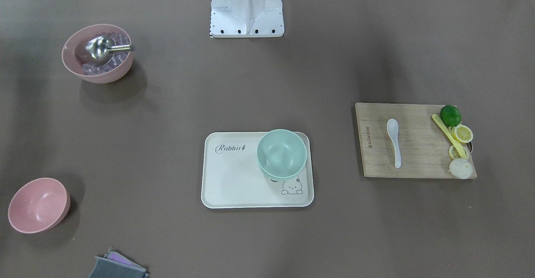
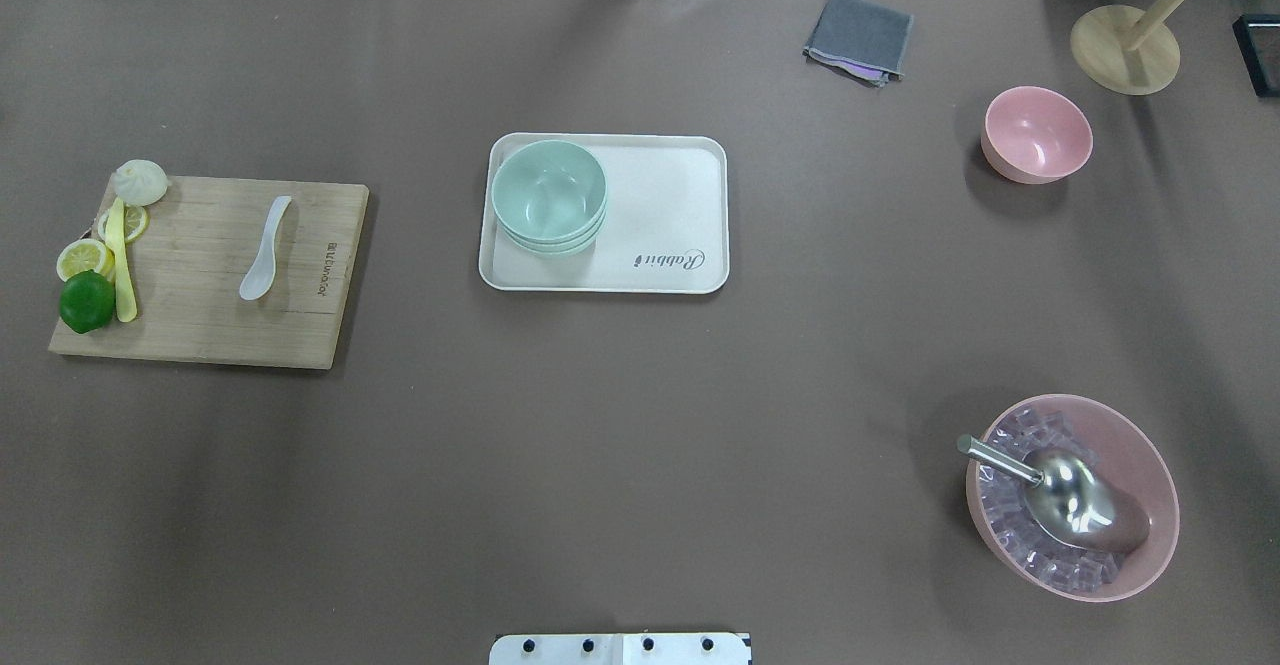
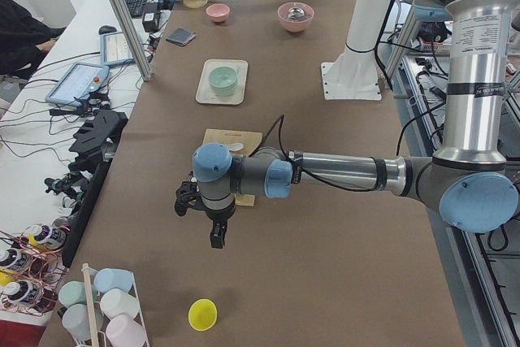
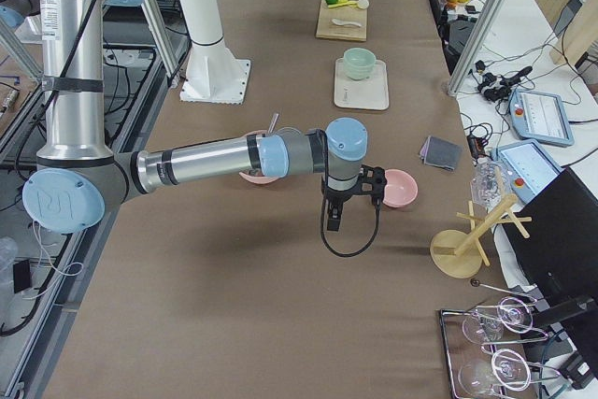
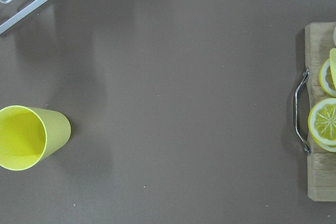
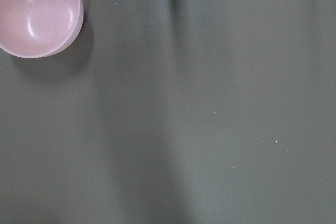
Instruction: Stack pink bowl on green and place spoon
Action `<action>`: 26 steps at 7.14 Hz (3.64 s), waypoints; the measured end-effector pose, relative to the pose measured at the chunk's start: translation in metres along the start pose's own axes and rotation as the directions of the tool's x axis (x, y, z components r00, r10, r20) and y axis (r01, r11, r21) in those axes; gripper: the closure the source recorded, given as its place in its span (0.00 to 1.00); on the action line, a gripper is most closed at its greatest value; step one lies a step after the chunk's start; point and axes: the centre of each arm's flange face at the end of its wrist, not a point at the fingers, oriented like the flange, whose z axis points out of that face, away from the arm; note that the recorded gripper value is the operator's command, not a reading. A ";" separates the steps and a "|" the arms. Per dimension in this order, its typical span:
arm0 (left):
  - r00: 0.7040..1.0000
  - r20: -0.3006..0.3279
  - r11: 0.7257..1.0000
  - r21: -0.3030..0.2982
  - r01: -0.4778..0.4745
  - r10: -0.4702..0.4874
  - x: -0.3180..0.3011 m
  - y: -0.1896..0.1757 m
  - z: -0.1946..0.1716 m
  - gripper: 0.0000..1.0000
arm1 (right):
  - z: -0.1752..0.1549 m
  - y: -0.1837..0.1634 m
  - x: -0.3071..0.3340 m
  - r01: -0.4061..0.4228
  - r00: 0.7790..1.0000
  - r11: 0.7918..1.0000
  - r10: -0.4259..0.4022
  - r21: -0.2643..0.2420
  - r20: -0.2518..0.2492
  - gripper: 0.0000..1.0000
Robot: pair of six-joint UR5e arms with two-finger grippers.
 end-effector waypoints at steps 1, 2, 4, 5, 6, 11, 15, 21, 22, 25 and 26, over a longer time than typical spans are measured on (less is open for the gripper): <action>1.000 0.000 1.000 0.001 -0.001 0.001 0.000 0.000 0.000 0.02 | 0.000 0.000 0.000 0.000 1.000 1.000 0.000 0.000 0.000 0.00; 1.000 0.000 1.000 0.001 -0.001 0.001 0.000 0.000 0.000 0.02 | 0.000 -0.001 0.000 0.001 1.000 1.000 -0.001 0.000 0.000 0.00; 1.000 0.001 1.000 0.003 -0.003 0.003 0.002 -0.002 -0.001 0.02 | 0.000 -0.001 -0.001 0.001 1.000 1.000 -0.001 0.001 0.000 0.00; 1.000 0.001 1.000 0.006 -0.006 0.006 0.003 -0.004 -0.003 0.02 | -0.001 -0.001 -0.001 0.002 1.000 1.000 -0.002 0.002 -0.001 0.00; 1.000 -0.002 1.000 0.012 -0.011 0.011 0.006 -0.006 -0.005 0.02 | -0.001 -0.002 -0.001 0.002 1.000 1.000 -0.002 0.003 -0.001 0.00; 0.999 -0.030 0.999 0.046 -0.026 0.027 0.025 -0.024 -0.019 0.02 | -0.003 -0.009 -0.005 0.006 1.000 1.000 -0.006 0.009 -0.001 0.00; 0.994 -0.039 0.985 0.145 -0.099 0.105 0.042 -0.054 -0.029 0.02 | -0.008 -0.047 -0.026 0.003 1.000 1.000 -0.003 0.022 0.007 0.00; 0.978 -0.126 0.973 0.180 -0.143 0.167 0.072 -0.061 -0.045 0.02 | 0.077 -0.124 -0.082 -0.061 0.998 0.995 0.058 0.085 0.032 0.00; 0.977 -0.127 0.973 0.180 -0.145 0.169 0.073 -0.061 -0.045 0.02 | 0.104 -0.135 -0.093 -0.076 0.997 0.991 0.074 0.110 0.028 0.00; 0.977 -0.128 0.973 0.178 -0.148 0.172 0.074 -0.060 -0.043 0.02 | 0.141 -0.163 -0.118 -0.082 0.996 0.989 0.083 0.126 -0.009 0.00; 0.977 -0.129 0.973 0.176 -0.147 0.171 0.074 -0.060 -0.042 0.02 | 0.150 -0.165 -0.125 -0.079 0.996 0.990 0.082 0.121 -0.020 0.00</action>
